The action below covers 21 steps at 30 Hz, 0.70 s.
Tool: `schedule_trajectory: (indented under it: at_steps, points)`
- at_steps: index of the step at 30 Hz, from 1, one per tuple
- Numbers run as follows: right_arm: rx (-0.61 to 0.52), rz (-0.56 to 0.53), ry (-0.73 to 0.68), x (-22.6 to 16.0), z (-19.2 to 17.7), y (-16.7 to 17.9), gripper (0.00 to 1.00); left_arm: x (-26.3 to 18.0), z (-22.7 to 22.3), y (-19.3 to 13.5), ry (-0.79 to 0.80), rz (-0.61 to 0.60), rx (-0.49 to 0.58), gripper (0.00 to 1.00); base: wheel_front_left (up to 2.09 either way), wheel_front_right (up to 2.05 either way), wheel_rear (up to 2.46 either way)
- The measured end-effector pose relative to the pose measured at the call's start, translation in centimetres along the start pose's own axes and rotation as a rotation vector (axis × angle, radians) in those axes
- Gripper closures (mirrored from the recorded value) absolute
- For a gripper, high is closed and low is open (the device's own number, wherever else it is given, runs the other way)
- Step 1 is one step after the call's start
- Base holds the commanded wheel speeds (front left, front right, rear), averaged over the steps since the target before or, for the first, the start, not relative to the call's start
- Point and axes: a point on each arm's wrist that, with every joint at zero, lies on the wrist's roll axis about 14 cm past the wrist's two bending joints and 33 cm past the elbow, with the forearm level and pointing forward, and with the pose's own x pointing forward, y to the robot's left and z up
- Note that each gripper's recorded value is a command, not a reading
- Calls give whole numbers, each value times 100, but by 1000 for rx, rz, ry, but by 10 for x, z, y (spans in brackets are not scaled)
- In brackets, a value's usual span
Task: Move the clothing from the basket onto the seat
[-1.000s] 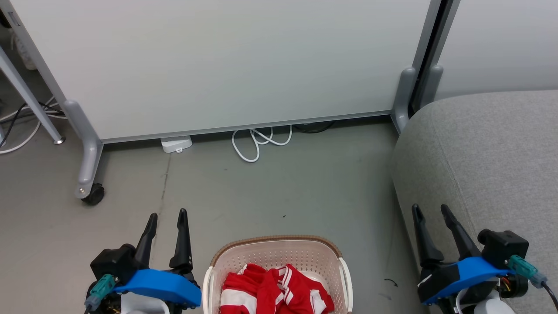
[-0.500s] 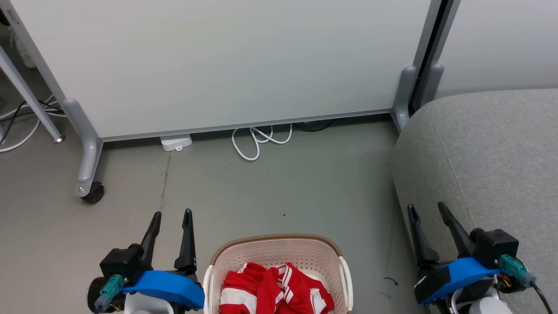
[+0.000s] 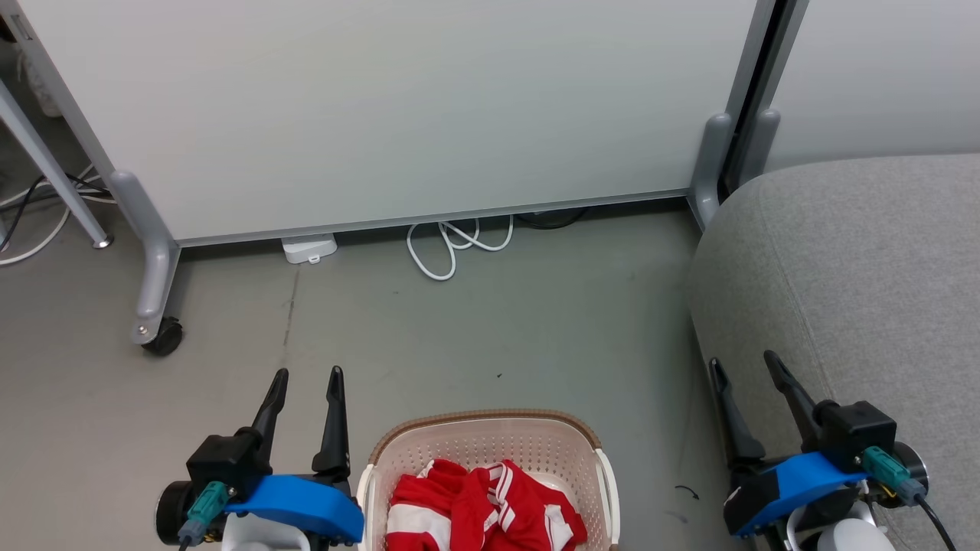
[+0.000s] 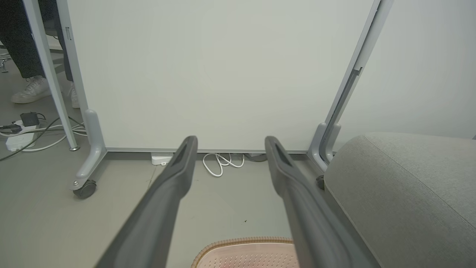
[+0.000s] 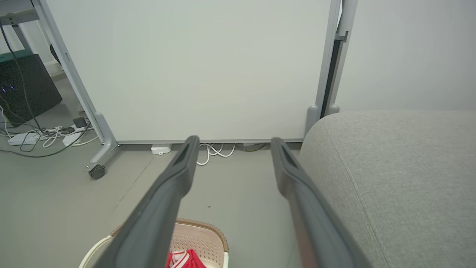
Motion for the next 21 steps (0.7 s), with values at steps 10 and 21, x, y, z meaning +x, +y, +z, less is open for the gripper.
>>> schedule_trajectory:
  at_steps: [10,21]
  points:
    - [-1,4,-3,0,1,2,0,-1,1,1,-5,6,-12,0,0,0,0]
    - [-1,10,-2,0,0,3,0,0,0,2,-2,10,-14,0,0,0,0]
